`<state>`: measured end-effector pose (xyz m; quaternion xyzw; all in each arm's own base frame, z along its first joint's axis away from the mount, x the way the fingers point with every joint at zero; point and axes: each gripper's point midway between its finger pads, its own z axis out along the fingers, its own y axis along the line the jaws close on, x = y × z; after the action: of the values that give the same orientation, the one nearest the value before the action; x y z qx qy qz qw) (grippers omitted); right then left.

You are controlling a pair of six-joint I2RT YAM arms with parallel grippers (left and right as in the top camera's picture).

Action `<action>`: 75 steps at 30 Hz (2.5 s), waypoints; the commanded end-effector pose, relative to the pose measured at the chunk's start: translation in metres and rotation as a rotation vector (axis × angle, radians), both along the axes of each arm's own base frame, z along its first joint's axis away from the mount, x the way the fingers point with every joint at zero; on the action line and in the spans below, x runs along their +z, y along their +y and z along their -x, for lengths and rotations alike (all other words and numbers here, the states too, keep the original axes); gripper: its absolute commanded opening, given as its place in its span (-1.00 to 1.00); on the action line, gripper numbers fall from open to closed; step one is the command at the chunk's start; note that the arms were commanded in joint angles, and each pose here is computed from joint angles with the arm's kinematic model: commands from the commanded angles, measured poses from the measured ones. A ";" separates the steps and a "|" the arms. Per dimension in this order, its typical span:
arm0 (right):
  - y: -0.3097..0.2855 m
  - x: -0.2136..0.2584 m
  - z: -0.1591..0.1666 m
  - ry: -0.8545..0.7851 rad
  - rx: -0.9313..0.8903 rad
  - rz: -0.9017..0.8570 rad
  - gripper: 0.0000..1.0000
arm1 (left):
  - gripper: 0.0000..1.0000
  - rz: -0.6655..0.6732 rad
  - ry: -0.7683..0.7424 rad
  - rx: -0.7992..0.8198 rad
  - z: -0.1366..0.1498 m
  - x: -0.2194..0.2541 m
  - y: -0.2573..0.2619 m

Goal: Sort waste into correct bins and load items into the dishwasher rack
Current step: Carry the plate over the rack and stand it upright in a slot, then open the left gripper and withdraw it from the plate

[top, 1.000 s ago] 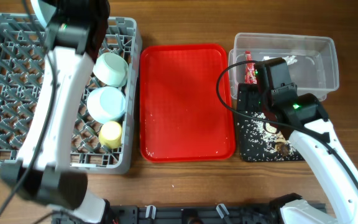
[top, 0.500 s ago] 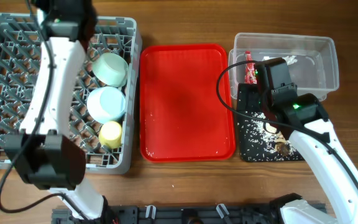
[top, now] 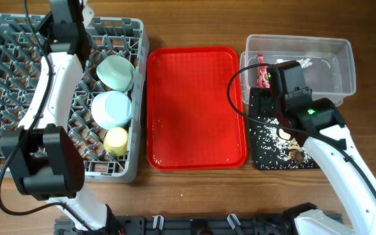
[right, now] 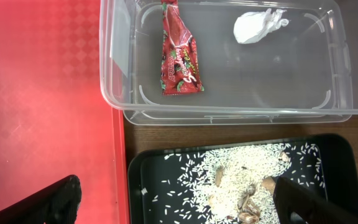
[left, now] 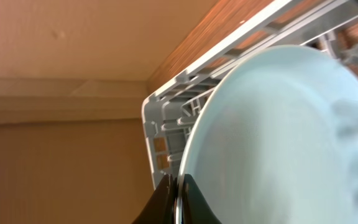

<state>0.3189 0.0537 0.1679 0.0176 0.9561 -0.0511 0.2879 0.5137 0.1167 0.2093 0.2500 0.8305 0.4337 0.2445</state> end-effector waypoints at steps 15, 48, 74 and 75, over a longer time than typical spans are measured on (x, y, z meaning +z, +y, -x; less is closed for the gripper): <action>-0.003 0.003 -0.002 -0.015 -0.024 0.002 0.99 | -0.53 0.193 -0.127 0.010 0.018 0.003 -0.133; -0.003 0.003 -0.002 -0.015 -0.024 0.002 1.00 | -0.92 1.917 -0.051 0.039 0.037 0.005 -0.030; -0.003 0.003 -0.002 -0.015 -0.024 0.002 1.00 | 0.99 1.834 -0.085 -0.188 0.143 0.163 -0.124; -0.003 0.003 -0.002 -0.015 -0.024 0.002 0.99 | 0.99 1.833 -0.086 -0.187 0.143 0.163 -0.124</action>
<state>0.3188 0.0538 0.1679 0.0174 0.9562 -0.0511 0.2878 0.3718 -0.0051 0.3686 0.0021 0.8183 -0.4040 0.4089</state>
